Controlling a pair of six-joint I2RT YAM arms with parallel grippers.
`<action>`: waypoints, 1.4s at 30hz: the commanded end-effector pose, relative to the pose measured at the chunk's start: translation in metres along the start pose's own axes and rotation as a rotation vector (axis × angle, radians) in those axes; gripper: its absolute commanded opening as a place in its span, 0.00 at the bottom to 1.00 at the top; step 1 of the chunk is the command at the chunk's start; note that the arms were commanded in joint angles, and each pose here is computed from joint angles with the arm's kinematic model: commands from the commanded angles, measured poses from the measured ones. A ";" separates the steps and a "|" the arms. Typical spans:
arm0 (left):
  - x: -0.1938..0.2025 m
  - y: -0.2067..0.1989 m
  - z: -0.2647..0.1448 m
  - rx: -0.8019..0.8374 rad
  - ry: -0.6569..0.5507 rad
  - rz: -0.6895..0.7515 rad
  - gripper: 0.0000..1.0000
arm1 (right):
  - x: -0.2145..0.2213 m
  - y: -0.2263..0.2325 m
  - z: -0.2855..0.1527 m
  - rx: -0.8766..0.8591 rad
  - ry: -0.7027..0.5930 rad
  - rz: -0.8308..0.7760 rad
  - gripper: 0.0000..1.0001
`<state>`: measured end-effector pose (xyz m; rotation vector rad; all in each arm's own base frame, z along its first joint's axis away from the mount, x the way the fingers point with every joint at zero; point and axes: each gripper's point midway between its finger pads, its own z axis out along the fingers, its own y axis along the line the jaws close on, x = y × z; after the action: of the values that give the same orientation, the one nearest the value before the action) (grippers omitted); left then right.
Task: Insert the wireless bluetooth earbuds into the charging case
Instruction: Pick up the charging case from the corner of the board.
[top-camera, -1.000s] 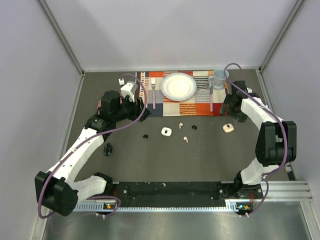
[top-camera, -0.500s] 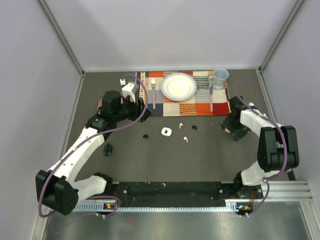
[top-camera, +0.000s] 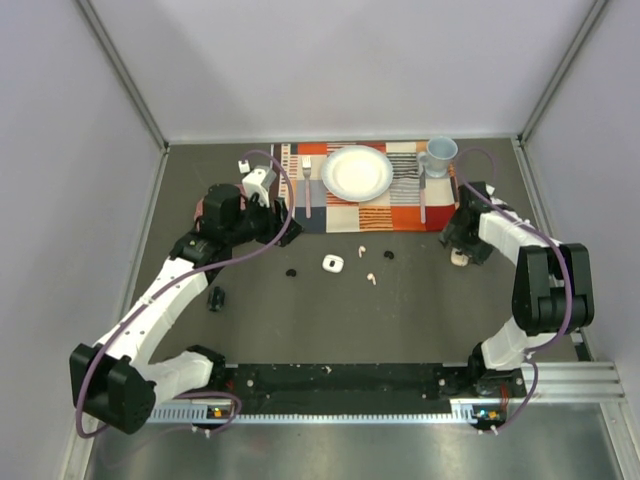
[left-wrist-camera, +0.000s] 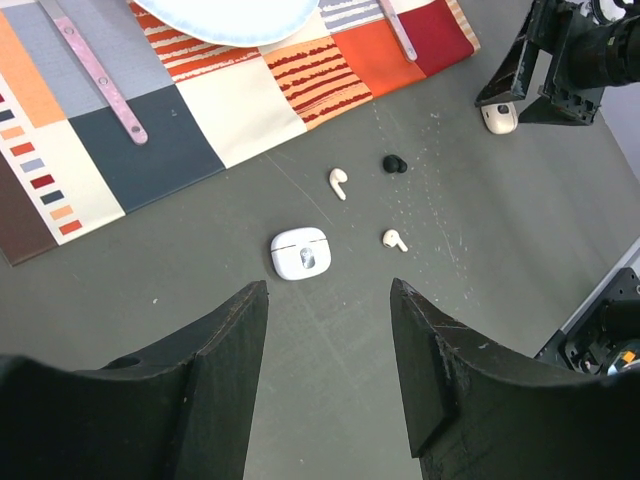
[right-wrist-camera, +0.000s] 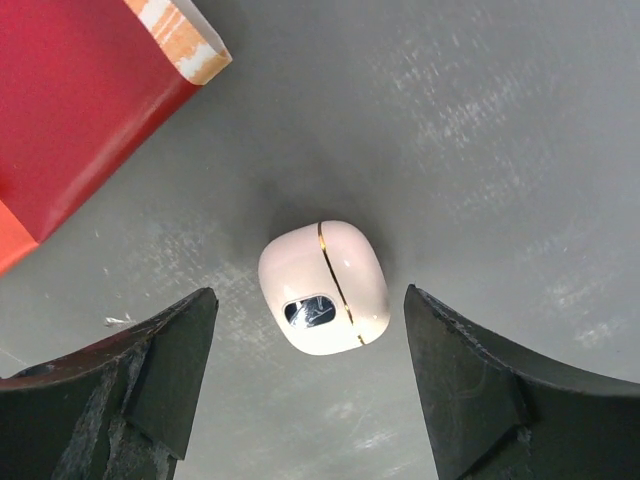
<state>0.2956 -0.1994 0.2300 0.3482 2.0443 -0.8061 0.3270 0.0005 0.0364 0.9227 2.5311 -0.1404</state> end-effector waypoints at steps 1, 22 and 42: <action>-0.007 -0.002 -0.005 0.005 -0.045 0.007 0.57 | -0.010 -0.002 -0.004 -0.034 -0.056 -0.193 0.77; -0.004 -0.003 0.002 0.026 -0.020 0.002 0.57 | -0.005 -0.009 0.009 -0.059 -0.093 -0.365 0.63; -0.005 -0.007 0.002 0.045 -0.023 -0.002 0.57 | 0.010 0.002 0.004 -0.179 -0.079 -0.386 0.35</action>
<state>0.2926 -0.2009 0.2253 0.3512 2.0573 -0.8232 0.3236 -0.0010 0.0219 0.3888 2.5817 -0.1222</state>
